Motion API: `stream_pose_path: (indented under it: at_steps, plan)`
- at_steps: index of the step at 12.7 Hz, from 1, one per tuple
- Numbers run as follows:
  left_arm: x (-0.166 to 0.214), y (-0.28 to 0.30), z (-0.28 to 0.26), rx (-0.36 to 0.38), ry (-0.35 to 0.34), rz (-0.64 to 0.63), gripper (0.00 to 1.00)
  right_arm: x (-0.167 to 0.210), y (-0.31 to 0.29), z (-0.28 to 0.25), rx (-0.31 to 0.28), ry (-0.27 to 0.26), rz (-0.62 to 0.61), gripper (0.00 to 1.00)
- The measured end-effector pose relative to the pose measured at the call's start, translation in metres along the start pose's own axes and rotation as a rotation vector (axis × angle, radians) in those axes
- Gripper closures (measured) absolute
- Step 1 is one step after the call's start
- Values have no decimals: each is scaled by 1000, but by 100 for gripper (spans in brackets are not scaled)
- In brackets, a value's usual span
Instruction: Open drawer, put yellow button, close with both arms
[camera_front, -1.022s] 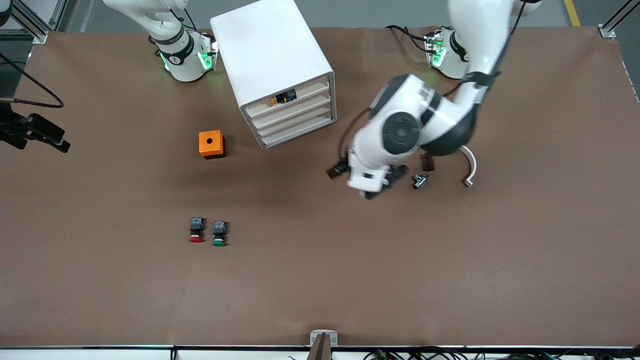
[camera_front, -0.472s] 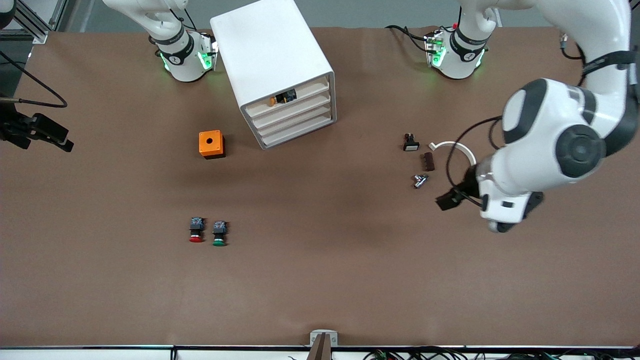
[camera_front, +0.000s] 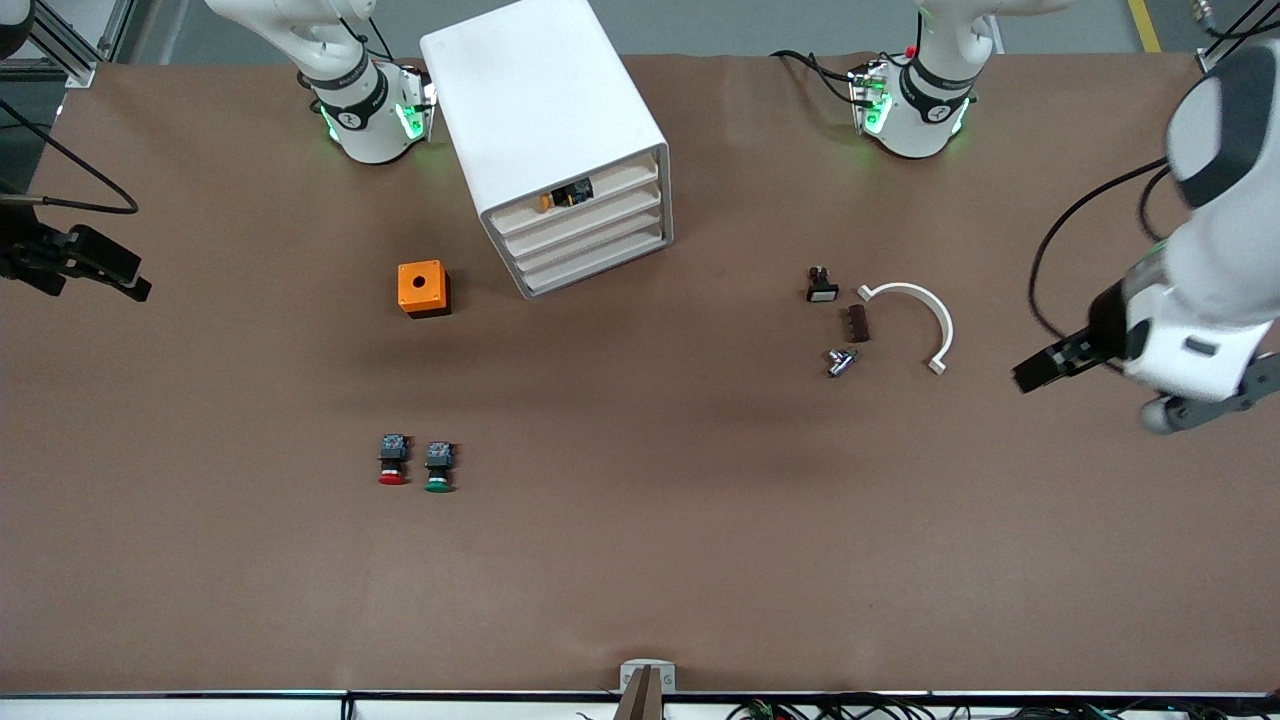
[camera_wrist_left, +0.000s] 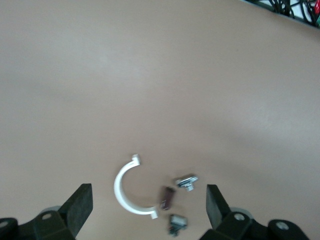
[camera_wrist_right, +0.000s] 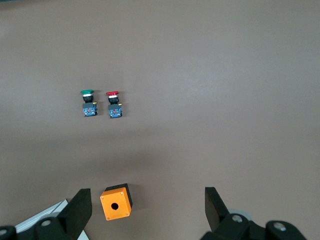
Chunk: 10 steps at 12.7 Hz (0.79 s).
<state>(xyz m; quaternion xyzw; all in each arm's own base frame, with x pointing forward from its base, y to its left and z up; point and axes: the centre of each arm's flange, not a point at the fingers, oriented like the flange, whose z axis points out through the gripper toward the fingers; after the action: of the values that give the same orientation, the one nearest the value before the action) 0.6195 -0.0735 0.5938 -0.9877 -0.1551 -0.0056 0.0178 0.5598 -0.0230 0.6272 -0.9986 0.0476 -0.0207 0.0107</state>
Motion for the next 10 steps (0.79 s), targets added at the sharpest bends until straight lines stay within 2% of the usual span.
stream_pose_path:
  at_steps: [5, 7, 10]
  plan:
    - [-31, -45, -47, 5, -20, 172, 0, -1, 0, 1, 0, -7, 0, 0]
    - [-44, -67, -51, 0, -34, 191, 0, -1, 0, 2, -1, -12, 0, 0]
    - [-85, -77, -59, 7, -38, 208, 0, -1, 0, 2, -1, -12, 1, 0]
